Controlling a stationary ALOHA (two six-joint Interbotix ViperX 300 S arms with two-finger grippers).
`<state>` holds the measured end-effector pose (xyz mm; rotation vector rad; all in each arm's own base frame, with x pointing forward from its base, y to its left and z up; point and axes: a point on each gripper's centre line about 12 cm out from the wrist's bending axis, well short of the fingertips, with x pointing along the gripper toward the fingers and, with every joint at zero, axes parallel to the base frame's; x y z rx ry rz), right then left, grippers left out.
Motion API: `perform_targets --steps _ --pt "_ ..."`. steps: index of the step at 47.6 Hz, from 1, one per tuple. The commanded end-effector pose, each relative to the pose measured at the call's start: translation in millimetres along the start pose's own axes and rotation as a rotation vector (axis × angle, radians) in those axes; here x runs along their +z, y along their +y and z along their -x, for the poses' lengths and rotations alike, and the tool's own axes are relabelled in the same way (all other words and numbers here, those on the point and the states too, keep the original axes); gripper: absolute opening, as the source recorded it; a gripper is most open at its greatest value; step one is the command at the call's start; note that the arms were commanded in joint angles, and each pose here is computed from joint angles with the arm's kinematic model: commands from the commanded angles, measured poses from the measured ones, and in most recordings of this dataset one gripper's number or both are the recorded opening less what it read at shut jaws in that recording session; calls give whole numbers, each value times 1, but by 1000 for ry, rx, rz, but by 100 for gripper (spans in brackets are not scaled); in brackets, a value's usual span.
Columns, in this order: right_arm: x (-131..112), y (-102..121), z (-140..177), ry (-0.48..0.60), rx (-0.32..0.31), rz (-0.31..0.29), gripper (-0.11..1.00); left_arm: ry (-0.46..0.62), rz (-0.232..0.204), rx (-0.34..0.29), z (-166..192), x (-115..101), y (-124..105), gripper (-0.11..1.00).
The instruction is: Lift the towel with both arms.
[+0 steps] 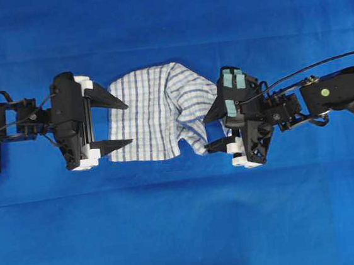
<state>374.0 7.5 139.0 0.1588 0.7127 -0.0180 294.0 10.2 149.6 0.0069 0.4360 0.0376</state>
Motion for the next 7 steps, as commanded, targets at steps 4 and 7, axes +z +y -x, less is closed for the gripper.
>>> perform_targets --steps 4,7 --pt "0 -1 -6 -3 5 -2 66 -8 4 2 -8 1 0 90" --pt "-3 -3 -9 10 1 -6 66 2 7 3 -10 -2 0 90"
